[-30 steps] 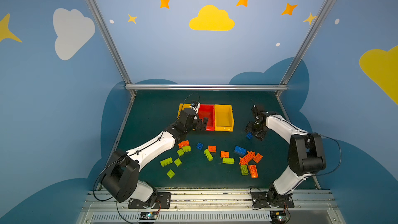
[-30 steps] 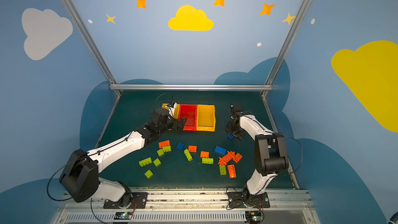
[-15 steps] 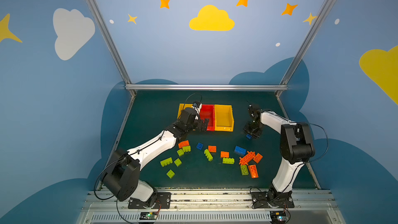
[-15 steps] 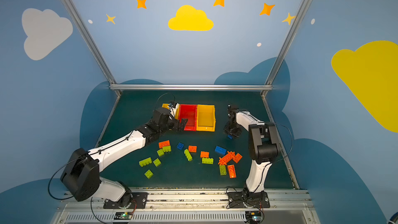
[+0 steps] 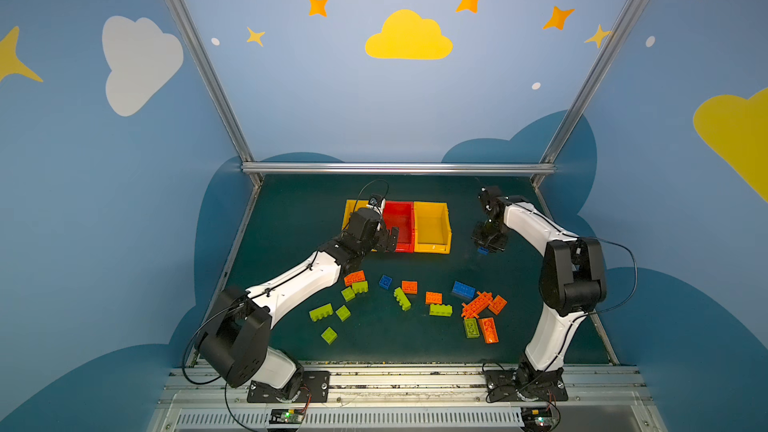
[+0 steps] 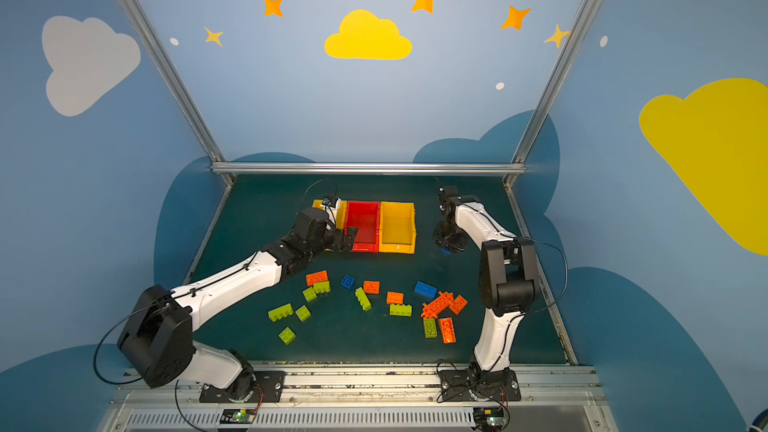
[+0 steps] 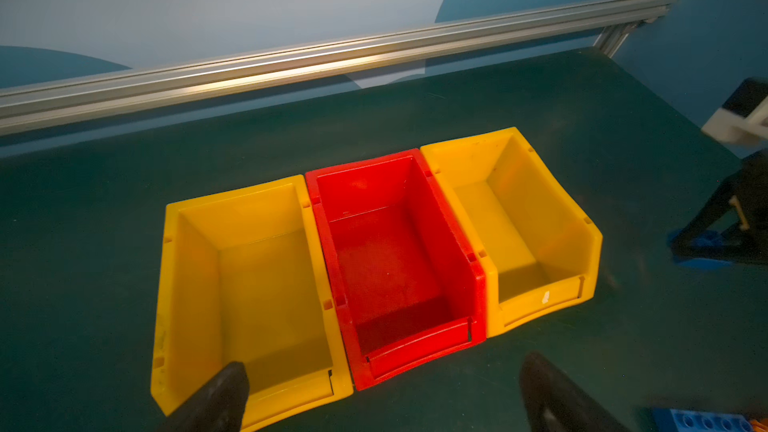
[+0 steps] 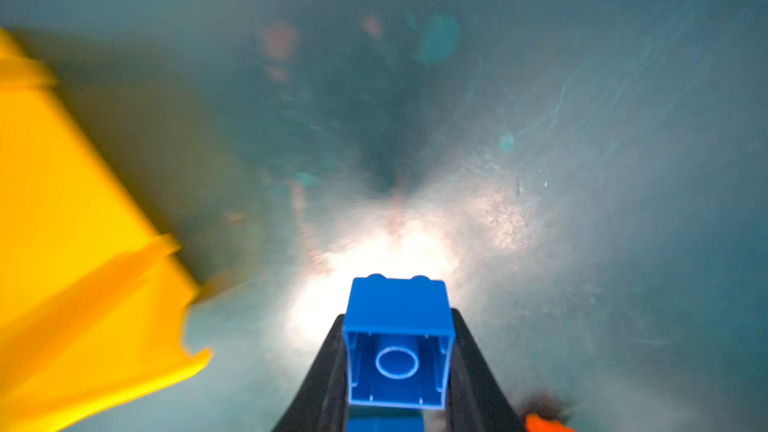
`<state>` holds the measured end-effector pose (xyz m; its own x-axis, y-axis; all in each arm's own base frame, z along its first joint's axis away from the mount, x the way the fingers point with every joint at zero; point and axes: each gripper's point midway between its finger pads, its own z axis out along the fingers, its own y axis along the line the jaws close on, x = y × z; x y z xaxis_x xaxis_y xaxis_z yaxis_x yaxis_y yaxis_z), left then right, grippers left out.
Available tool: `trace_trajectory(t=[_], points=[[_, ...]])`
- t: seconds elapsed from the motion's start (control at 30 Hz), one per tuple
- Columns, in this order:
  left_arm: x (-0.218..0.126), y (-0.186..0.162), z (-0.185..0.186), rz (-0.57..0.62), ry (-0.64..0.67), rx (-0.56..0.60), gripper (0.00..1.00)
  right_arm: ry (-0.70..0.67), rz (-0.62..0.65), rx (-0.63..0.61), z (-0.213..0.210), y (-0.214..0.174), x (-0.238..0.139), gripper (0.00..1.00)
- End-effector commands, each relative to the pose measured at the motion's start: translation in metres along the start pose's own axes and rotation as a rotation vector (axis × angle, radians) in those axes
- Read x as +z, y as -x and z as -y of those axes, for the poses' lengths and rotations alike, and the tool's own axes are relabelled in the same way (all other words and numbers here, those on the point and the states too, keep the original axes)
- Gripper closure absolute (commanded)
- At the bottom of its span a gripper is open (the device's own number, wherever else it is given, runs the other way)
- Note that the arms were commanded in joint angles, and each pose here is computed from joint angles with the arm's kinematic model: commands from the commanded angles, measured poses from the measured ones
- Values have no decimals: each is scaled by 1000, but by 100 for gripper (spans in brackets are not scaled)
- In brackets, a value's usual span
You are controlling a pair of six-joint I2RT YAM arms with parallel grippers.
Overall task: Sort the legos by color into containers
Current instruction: 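Carry the small blue brick into the nearest yellow bin and release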
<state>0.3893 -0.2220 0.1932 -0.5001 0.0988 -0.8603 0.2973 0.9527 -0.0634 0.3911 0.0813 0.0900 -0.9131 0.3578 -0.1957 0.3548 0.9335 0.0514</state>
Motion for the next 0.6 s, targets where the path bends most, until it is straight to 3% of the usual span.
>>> trace_trajectory(t=[0.0, 0.23, 0.57], points=[[-13, 15, -11, 58, 52, -29, 0, 84, 48, -87, -30, 6, -42, 74], [-32, 10, -28, 77, 112, -59, 0, 275, 66, -177, -116, 16, -64, 73], [-59, -5, -62, 53, 166, -204, 0, 293, 5, -285, -179, 7, -29, 72]])
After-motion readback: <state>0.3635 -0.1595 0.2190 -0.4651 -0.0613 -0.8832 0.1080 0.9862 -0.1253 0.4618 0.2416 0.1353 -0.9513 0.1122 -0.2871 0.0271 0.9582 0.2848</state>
